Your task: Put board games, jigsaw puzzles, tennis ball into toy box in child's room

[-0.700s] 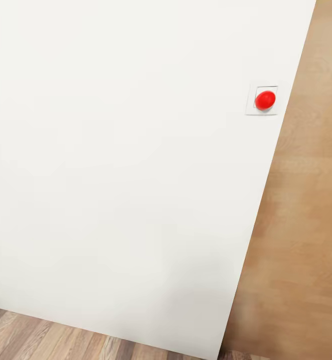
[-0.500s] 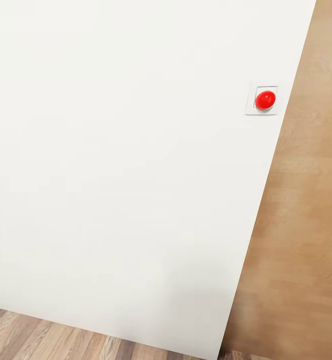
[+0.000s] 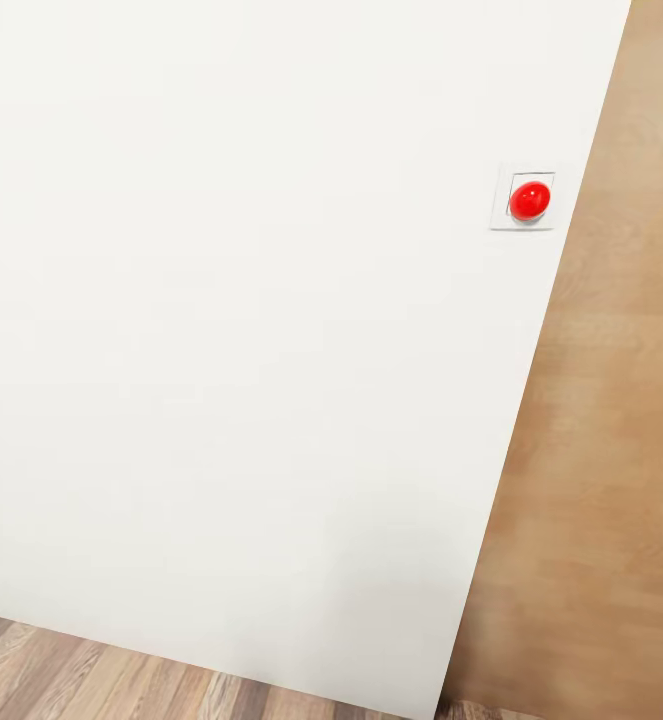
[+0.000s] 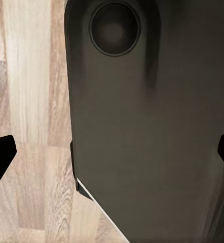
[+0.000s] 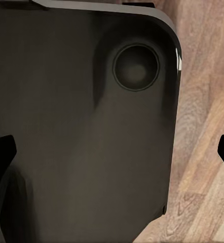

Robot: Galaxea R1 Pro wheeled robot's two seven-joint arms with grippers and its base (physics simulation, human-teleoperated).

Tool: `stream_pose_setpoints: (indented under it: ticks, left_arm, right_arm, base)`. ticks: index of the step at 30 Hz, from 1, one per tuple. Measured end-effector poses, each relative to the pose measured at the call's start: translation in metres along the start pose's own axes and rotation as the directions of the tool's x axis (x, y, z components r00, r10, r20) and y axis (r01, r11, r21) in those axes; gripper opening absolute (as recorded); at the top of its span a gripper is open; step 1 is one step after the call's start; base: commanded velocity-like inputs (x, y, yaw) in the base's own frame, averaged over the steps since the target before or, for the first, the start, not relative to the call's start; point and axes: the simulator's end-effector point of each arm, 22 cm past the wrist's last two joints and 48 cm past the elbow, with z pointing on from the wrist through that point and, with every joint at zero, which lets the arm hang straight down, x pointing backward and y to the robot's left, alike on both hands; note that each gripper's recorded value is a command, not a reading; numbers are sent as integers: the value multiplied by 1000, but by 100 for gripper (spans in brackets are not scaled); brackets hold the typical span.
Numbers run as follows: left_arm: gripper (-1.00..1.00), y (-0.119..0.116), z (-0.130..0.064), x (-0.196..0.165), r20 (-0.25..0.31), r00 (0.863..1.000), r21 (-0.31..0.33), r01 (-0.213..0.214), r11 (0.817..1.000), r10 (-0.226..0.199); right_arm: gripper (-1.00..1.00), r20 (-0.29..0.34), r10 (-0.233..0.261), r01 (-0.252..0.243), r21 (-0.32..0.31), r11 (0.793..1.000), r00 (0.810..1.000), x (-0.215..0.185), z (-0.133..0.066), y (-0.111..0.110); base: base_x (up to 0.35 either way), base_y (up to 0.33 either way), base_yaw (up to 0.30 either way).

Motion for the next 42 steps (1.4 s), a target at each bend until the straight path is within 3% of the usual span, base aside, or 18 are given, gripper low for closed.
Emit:
stream_pose_setpoints:
  ticks: [17,42]
  left_arm:
    - [100,2,0,5,-8,1000,0,2,1000,-2]
    - [100,9,0,14,-21,1000,-11,11,1000,-11]
  right_arm:
    - [100,10,-3,3,4,1000,1000,-7,0,-1]
    - [100,22,-8,8,13,1000,1000,-19,0,-4]
  base:
    - [0,0,14]
    - [0,0,255]
